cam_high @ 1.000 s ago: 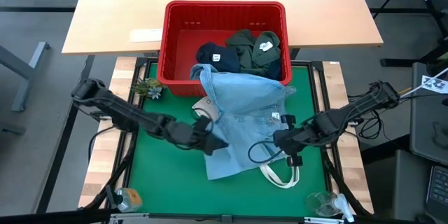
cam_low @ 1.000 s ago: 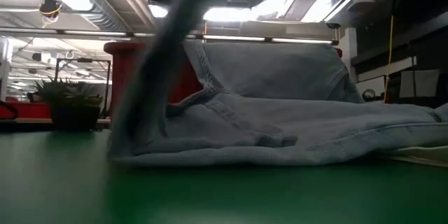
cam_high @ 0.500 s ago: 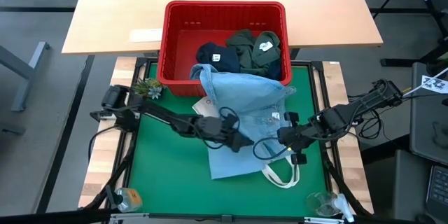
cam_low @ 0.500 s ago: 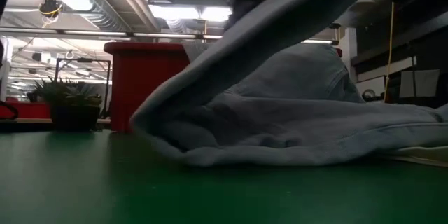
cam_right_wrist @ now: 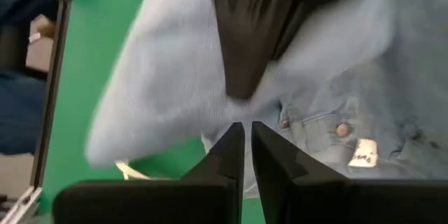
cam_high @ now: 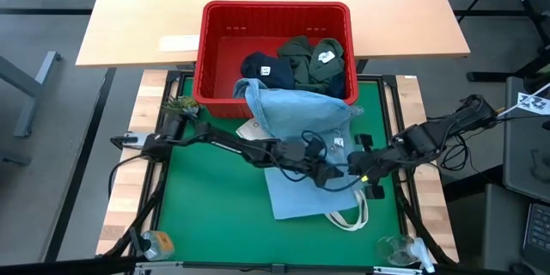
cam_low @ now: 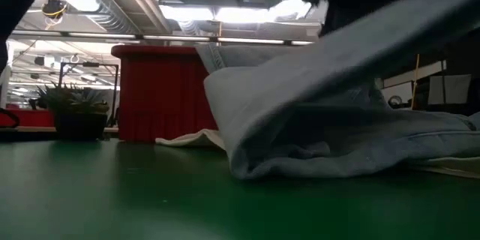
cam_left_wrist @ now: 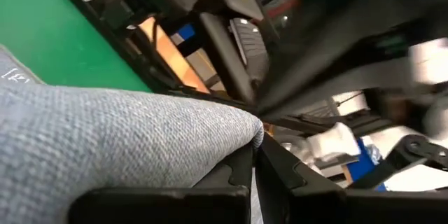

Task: Fold laundry
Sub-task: Fold the light blue pants

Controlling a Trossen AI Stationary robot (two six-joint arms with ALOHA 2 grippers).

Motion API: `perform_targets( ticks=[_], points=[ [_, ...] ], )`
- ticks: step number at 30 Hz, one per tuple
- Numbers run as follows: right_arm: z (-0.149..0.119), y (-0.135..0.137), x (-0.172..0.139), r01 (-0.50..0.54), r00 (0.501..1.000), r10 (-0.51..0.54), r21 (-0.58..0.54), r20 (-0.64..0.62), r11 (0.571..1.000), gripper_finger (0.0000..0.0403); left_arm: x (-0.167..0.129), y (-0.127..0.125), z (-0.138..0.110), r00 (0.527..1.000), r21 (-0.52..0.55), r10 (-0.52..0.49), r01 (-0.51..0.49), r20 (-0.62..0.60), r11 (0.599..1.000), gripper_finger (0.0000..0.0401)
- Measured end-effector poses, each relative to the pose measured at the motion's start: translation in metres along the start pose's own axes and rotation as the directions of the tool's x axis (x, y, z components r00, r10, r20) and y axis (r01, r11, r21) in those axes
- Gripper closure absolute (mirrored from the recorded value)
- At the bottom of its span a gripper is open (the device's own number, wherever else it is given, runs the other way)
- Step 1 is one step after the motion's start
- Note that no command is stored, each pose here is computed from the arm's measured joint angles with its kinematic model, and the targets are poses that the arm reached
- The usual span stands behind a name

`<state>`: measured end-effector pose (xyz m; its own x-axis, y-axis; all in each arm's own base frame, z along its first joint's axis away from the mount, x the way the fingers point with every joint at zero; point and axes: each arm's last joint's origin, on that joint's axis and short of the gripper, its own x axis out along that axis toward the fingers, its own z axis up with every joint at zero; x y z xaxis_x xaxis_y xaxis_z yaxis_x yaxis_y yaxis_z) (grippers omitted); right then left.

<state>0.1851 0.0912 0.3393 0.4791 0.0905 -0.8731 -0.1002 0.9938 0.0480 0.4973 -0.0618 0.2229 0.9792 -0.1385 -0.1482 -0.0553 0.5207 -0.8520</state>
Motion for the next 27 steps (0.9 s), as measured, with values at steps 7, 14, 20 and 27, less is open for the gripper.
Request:
perform_targets(
  ticks=[7, 14, 20, 27],
  points=[
    [-0.002, -0.004, -0.01, 0.036, 0.998, -0.036, 0.007, 0.049, 0.999, 0.0372, 0.013, 0.036, -0.001, 0.997, -0.006, 0.074, -0.074, -0.002, 0.997, 0.0395],
    [-0.002, -0.004, -0.01, 0.036, 0.998, -0.037, 0.007, 0.05, 0.999, 0.0372, 0.019, 0.059, -0.004, 0.987, -0.01, 0.156, -0.156, 0.038, 0.988, 0.0389],
    [-0.002, -0.004, -0.01, 0.035, 0.998, -0.036, 0.007, 0.052, 0.999, 0.0372, 0.018, 0.064, -0.004, 0.97, 0.038, 0.229, -0.232, 0.081, 0.972, 0.0388],
    [-0.002, -0.004, -0.01, 0.035, 0.998, -0.036, 0.007, 0.052, 0.999, 0.0372, 0.018, 0.061, -0.01, 0.944, 0.074, 0.284, -0.3, 0.169, 0.951, 0.0385]
  ],
)
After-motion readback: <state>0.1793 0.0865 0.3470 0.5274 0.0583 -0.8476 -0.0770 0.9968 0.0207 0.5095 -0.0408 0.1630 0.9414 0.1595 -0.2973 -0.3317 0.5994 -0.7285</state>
